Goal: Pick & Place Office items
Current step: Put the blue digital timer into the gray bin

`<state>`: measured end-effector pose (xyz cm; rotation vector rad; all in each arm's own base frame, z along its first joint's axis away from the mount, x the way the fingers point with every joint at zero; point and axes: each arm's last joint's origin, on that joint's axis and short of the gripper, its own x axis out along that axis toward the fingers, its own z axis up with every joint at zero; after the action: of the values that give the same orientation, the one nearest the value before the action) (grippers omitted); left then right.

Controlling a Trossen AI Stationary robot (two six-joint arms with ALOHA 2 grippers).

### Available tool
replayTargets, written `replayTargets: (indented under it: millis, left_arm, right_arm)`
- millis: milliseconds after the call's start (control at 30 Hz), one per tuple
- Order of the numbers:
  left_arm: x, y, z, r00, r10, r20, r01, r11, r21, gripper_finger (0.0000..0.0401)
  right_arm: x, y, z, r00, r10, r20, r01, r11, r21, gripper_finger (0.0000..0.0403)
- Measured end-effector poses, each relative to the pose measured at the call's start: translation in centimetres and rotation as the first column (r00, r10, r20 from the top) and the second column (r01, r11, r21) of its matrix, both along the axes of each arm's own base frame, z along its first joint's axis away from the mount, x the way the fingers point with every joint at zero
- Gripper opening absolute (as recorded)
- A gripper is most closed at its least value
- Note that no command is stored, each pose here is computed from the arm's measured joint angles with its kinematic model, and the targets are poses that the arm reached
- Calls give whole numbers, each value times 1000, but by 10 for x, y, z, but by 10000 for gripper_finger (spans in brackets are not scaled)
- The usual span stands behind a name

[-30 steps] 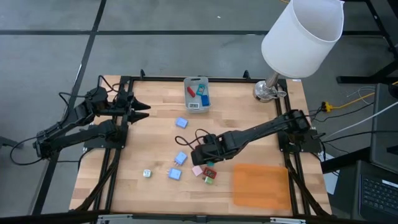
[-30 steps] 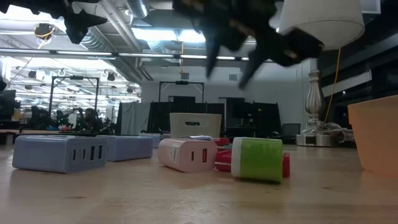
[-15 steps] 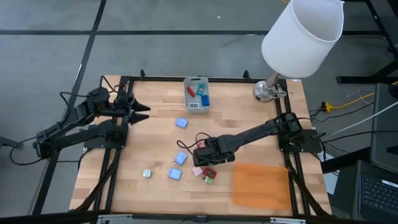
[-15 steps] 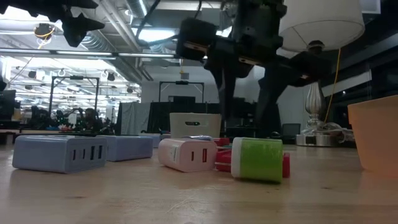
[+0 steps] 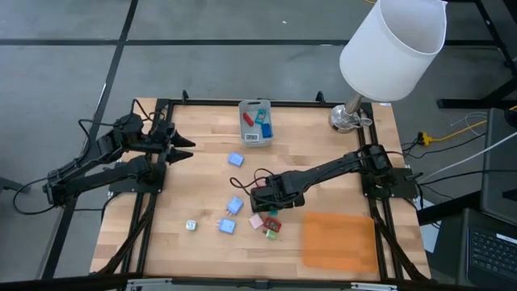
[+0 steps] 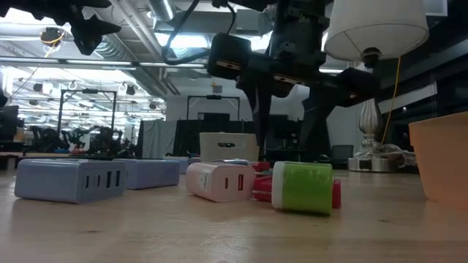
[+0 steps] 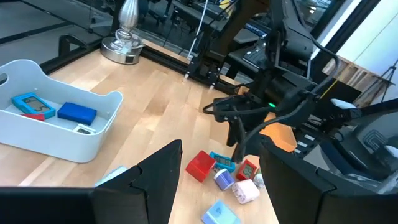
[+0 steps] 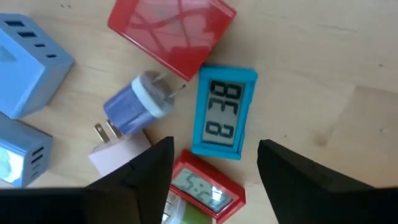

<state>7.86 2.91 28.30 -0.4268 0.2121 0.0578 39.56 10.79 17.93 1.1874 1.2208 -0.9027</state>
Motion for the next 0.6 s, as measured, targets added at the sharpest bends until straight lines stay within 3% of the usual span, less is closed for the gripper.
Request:
replayTargets:
  millis: [333,600]
  left_arm:
    - [0,0,-1,1000,-5,-7,5,1000,10,212]
    - [-1,0,-3,999,-8,-33,8,1000,5,212]
  right_arm:
    - [2,-4,-5,1000,6,-2,-6,1000,-30,267]
    - [10,1,-43,996,28,-82,-24,999,48,265]
